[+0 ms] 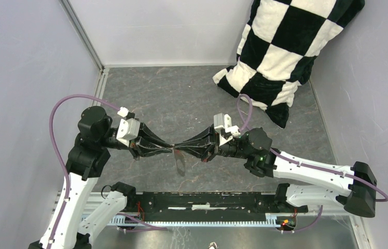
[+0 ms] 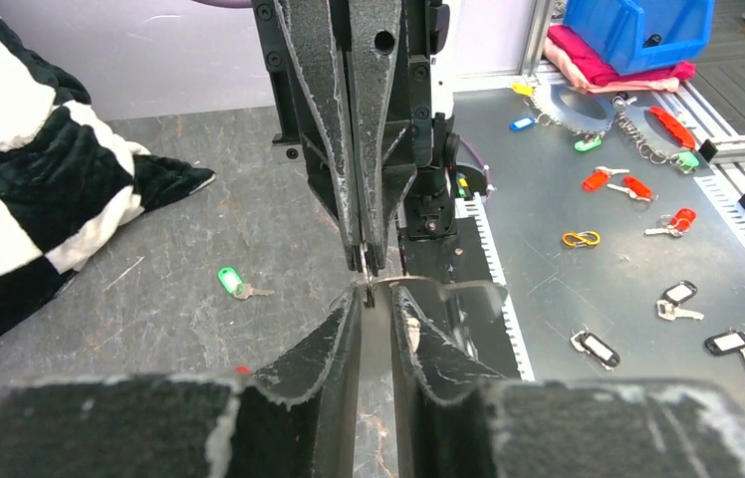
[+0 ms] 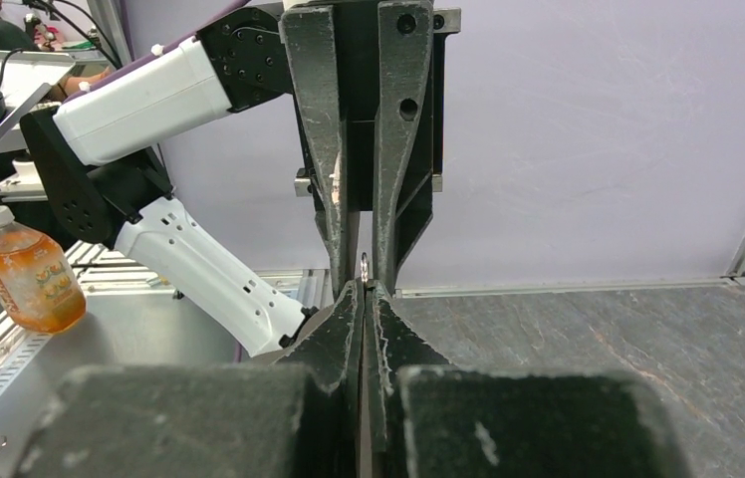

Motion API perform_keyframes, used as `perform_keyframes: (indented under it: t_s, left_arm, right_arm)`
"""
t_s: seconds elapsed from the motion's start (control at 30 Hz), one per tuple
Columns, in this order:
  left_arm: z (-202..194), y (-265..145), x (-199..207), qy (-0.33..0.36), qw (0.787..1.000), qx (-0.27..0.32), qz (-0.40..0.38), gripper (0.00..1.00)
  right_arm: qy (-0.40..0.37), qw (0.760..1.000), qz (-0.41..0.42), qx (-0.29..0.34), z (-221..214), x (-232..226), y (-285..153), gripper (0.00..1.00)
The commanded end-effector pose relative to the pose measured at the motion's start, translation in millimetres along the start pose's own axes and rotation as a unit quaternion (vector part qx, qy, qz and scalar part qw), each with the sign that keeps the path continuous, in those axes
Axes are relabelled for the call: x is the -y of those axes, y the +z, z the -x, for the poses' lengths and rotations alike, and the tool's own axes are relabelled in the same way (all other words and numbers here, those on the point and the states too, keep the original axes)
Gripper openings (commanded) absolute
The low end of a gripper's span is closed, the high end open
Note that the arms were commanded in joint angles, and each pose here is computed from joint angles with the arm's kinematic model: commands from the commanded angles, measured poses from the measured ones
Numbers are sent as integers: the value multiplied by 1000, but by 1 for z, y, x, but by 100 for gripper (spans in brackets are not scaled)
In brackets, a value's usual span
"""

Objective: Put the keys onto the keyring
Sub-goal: Adjust the keyring.

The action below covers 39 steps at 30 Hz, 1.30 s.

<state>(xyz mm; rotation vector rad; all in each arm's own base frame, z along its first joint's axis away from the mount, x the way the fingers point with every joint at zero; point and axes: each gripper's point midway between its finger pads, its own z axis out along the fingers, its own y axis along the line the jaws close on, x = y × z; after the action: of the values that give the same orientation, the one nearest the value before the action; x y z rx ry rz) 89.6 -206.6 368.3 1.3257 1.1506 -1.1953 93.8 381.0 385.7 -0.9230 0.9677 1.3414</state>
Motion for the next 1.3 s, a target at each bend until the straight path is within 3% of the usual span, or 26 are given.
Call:
perform_keyframes:
  t_s: [0.0, 0.1, 0.3, 0.63, 0.67, 0.73, 1.0, 1.1, 1.27]
  left_arm:
    - [1, 0, 8, 26, 1000, 7, -17, 25]
    - [-1, -1, 7, 36, 999, 6, -11, 22]
    - [-3, -1, 4, 65, 998, 4, 0, 3]
    - [-1, -4, 5, 153, 988, 6, 6, 2]
    - [-1, -5, 5, 174, 985, 5, 9, 2]
    - [-4, -7, 2, 233, 972, 0, 23, 2]
    - [-18, -14, -8, 455, 888, -26, 51, 2]
    - [-19, -16, -11, 503, 862, -37, 56, 2]
    - [-21, -20, -14, 537, 839, -55, 64, 2]
  right_arm:
    - [-15, 999, 18, 40, 23, -5, 6, 1]
    - [-23, 999, 23, 42, 23, -6, 5, 1]
    - [-45, 998, 30, 43, 23, -9, 2, 1]
    - [-93, 995, 39, 19, 7, -9, 1, 1]
    - [-99, 994, 35, 15, 6, -8, 1, 5]
    - [-116, 993, 23, 0, 4, -2, 0, 19]
    - [-161, 986, -16, -47, 8, 11, -15, 41]
    - [-160, 984, -28, -67, 6, 15, -19, 45]
    - [-161, 983, -42, -78, 8, 19, -23, 45]
